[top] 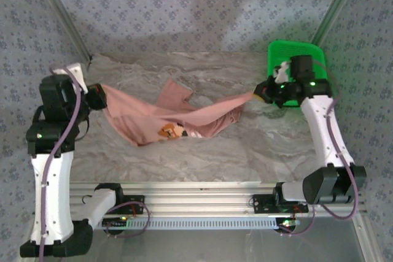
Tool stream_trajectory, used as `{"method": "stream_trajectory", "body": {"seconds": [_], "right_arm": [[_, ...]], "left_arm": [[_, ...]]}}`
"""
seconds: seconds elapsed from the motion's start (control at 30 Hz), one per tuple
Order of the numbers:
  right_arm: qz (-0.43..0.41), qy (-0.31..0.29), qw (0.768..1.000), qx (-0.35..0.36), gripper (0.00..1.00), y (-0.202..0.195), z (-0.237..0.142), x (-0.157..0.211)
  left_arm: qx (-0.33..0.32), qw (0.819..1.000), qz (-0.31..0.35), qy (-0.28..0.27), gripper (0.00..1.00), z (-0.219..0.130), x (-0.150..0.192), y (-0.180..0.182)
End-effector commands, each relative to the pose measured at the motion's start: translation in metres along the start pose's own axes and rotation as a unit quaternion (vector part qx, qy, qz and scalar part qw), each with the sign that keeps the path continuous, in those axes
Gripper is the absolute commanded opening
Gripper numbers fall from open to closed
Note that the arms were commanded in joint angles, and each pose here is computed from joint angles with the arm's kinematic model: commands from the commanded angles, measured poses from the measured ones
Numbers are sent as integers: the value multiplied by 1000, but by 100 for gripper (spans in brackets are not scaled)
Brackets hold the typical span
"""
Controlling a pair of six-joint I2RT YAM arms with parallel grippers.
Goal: Fold and stack the t-shirts
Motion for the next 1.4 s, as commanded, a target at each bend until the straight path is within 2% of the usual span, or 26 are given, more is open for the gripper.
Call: {"method": "stream_trajectory", "body": {"seconds": [0.0, 0.23, 0.43, 0.63, 0.83, 0.97, 1.13, 1.3, 1.37], "right_arm": [[11, -5, 996, -93, 0, 45, -47, -3], [-21, -86, 961, -263, 0, 124, -144, -39], [-65, -122, 936, -324, 0, 167, -203, -45], [-105, -147, 915, -361, 0, 205, -254, -29], [-122, -153, 904, -381, 0, 227, -279, -14], [-83, -131, 916, -370, 0, 216, -267, -17], [-29, -95, 934, -343, 0, 178, -232, -18], [64, -27, 953, -295, 0, 112, -155, -9], [99, -1, 970, -222, 0, 71, -114, 6]], "left_arm": [[-15, 998, 21, -62, 0, -20, -47, 3], [-14, 984, 31, -176, 0, -58, -143, -3], [8, 969, 24, -244, 0, -81, -195, -12], [17, 953, 27, -300, 0, -112, -222, -17], [28, 941, 32, -335, 0, -136, -233, -22], [25, 942, 38, -333, 0, -139, -229, -22], [22, 957, 43, -286, 0, -114, -205, -20], [26, 974, 31, -224, 0, -77, -165, -17], [33, 980, 19, -194, 0, -57, -143, -17]]}}
Point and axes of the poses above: each hand's point on the last joint's axis, 136 mm out from that joint toward the fingers, its own z axis out along the fingers, its own y axis along the line the jaws close on, x = y × z, the point moved 1 cm from there along -z, back along the fingers, and after that the axes turned 14 degrees about z, right-handed, at the moved point
